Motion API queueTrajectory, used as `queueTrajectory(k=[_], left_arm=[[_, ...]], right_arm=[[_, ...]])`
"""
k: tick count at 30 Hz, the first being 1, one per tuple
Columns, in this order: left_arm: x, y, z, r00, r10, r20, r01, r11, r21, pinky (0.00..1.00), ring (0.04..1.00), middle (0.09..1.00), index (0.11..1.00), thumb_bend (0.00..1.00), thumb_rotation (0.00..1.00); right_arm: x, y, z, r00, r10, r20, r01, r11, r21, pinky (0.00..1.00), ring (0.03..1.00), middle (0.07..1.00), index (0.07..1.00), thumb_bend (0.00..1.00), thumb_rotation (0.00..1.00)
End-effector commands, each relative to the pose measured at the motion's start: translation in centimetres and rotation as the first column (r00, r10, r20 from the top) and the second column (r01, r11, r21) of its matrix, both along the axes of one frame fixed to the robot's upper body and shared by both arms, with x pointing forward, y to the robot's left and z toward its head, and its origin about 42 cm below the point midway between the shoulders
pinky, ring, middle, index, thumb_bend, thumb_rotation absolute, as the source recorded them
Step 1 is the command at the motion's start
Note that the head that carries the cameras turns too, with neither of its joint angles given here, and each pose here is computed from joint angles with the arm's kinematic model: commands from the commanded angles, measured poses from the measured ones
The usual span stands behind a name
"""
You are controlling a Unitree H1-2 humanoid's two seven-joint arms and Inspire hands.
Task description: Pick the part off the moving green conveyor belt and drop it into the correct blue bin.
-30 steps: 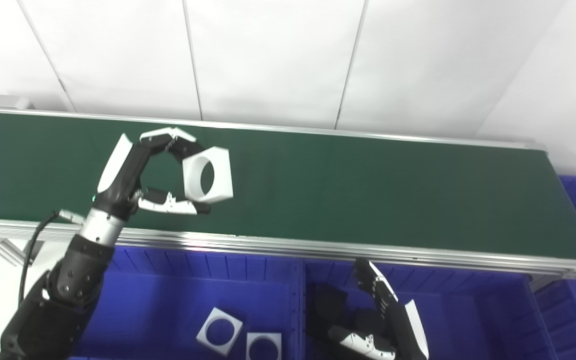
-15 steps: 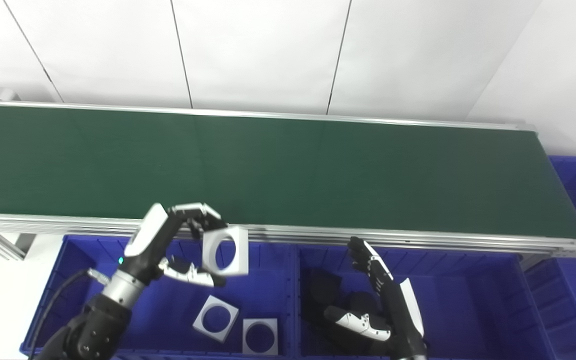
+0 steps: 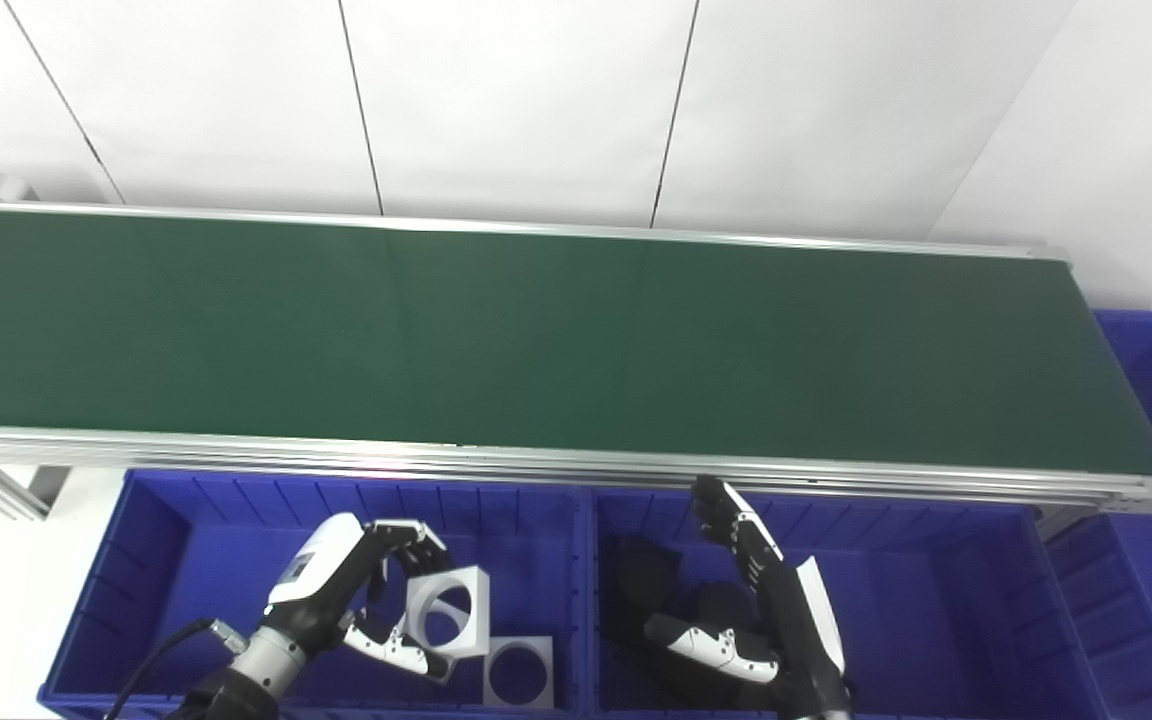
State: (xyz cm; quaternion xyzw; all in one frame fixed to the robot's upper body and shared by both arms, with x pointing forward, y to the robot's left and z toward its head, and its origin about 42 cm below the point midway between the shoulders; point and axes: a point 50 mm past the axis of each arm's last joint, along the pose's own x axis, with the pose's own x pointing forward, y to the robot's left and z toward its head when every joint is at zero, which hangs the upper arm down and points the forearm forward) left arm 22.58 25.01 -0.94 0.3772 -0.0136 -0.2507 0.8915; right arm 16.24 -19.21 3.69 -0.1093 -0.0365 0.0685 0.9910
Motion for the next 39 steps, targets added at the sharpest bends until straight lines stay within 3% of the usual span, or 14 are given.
queueTrajectory(k=[1, 2, 4, 7, 11, 14, 18, 26, 29, 39], left_arm=[[1.5, -0.3, 0.9, 0.999, -0.045, 0.025, 0.044, 0.998, 0.051, 0.55, 0.618, 0.614, 0.497, 0.51, 0.03], [1.5, -0.3, 0.8, 0.998, -0.065, -0.006, 0.065, 0.995, 0.082, 0.63, 0.702, 0.706, 0.555, 0.54, 0.06], [1.6, -0.4, 0.8, 0.995, -0.091, -0.049, 0.096, 0.988, 0.121, 0.73, 0.803, 0.818, 0.775, 0.67, 0.17], [1.4, -0.6, 1.1, 0.993, -0.085, -0.08, 0.094, 0.989, 0.118, 0.79, 0.861, 0.879, 0.863, 0.78, 0.28], [0.6, -0.9, 2.4, 0.997, -0.033, -0.074, 0.03, 0.999, -0.04, 0.83, 0.898, 0.926, 0.921, 0.91, 0.41], [-0.1, -1.2, 3.9, 0.999, -0.003, -0.037, -0.007, 0.968, -0.249, 0.82, 0.888, 0.917, 0.918, 0.92, 0.46], [-0.7, -1.9, 5.5, 1.0, 0.025, -0.013, -0.028, 0.884, -0.467, 0.8, 0.866, 0.891, 0.892, 0.98, 0.52], [-1.5, -3.2, 7.5, 0.999, 0.049, 0.011, -0.03, 0.764, -0.645, 0.84, 0.869, 0.867, 0.862, 0.98, 0.49], [-1.6, -3.4, 7.4, 0.998, 0.06, 0.004, -0.042, 0.743, -0.668, 0.83, 0.857, 0.862, 0.861, 0.95, 0.45], [-1.9, -3.3, 7.0, 0.998, 0.059, -0.013, -0.052, 0.738, -0.673, 0.8, 0.857, 0.861, 0.859, 0.94, 0.43]], right_arm=[[0.3, 0.3, 1.1, 0.997, 0.006, 0.079, -0.008, 1.0, 0.023, 0.83, 0.867, 0.885, 0.897, 0.88, 0.44], [0.3, 0.3, 1.1, 0.997, 0.005, 0.078, -0.007, 1.0, 0.023, 0.83, 0.866, 0.885, 0.897, 0.88, 0.44], [0.2, 0.3, 1.1, 0.997, 0.006, 0.077, -0.008, 1.0, 0.025, 0.83, 0.869, 0.887, 0.898, 0.87, 0.44], [0.2, 0.3, 1.1, 0.997, 0.004, 0.078, -0.006, 1.0, 0.023, 0.83, 0.866, 0.885, 0.897, 0.87, 0.44], [0.1, 0.3, 1.0, 0.997, 0.0, 0.075, -0.002, 1.0, 0.025, 0.83, 0.867, 0.886, 0.898, 0.88, 0.44], [0.0, 0.3, 1.0, 0.997, -0.003, 0.072, 0.001, 0.999, 0.032, 0.83, 0.864, 0.886, 0.898, 0.88, 0.44], [0.1, 0.3, 0.9, 0.998, 0.0, 0.07, -0.003, 1.0, 0.03, 0.83, 0.862, 0.885, 0.896, 0.88, 0.44], [0.1, 0.3, 1.0, 0.997, 0.009, 0.072, -0.011, 1.0, 0.021, 0.83, 0.866, 0.886, 0.897, 0.88, 0.44], [0.0, 0.4, 0.9, 0.998, 0.008, 0.068, -0.01, 1.0, 0.027, 0.82, 0.866, 0.883, 0.894, 0.88, 0.44], [0.0, 0.5, 0.9, 0.998, 0.007, 0.07, -0.009, 1.0, 0.023, 0.82, 0.863, 0.882, 0.894, 0.88, 0.44]])
